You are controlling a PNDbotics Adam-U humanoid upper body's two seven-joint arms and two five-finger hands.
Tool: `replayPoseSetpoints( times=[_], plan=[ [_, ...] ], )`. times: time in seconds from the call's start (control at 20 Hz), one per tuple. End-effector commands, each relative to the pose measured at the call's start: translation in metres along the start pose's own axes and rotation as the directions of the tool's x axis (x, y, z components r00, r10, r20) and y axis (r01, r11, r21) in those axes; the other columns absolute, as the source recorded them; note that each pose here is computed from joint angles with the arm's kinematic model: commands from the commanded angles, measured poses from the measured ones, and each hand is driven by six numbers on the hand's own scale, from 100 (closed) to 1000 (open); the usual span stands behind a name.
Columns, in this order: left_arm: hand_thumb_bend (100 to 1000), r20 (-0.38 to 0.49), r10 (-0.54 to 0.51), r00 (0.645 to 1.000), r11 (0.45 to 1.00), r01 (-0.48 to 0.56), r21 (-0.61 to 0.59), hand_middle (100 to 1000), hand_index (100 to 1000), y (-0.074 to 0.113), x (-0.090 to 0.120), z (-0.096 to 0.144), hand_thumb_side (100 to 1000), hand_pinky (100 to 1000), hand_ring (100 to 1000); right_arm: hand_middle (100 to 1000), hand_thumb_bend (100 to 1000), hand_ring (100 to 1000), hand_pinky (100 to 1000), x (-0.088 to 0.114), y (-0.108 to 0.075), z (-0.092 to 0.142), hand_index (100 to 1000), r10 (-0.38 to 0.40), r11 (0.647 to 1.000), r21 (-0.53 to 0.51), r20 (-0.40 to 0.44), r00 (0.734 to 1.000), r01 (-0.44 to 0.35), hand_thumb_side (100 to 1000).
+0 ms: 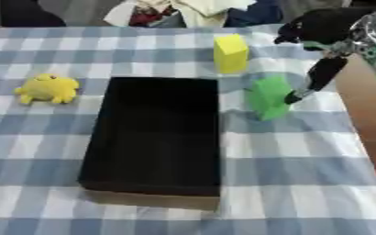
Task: Pick up objects on the table and place them in the box.
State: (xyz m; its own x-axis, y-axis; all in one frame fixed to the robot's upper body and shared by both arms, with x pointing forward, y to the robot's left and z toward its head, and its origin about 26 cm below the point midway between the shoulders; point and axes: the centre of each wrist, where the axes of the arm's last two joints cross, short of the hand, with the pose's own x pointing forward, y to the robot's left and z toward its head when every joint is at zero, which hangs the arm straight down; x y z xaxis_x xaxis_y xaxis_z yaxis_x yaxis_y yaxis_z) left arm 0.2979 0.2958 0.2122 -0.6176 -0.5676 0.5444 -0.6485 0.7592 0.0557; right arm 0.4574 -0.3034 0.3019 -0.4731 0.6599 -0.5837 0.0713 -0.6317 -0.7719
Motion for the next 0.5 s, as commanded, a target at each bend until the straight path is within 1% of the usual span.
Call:
replayPoseSetpoints(
  times=[0.05,0.25,0.5],
  plan=[
    [100,0.041,-0.005,0.999,1.0,0.005,-0.005,675,836,0.004,0.006,-0.008,939,592,670,961,732,993,991,-0.008,0.002,-0.001,1000,0.001,1.0,0.026,0.003,1.0,-0.001,746],
    [100,0.04,-0.009,0.999,1.0,0.009,-0.012,672,835,0.004,0.006,-0.008,940,592,670,958,693,995,996,-0.012,0.004,-0.002,1000,-0.023,0.998,0.051,0.038,0.999,0.021,761],
    [100,0.038,-0.009,0.999,1.0,0.009,-0.013,673,834,0.004,0.006,-0.008,939,592,670,956,664,995,996,-0.013,-0.006,0.0,1000,-0.037,0.998,0.057,0.058,0.998,0.034,763]
  ],
)
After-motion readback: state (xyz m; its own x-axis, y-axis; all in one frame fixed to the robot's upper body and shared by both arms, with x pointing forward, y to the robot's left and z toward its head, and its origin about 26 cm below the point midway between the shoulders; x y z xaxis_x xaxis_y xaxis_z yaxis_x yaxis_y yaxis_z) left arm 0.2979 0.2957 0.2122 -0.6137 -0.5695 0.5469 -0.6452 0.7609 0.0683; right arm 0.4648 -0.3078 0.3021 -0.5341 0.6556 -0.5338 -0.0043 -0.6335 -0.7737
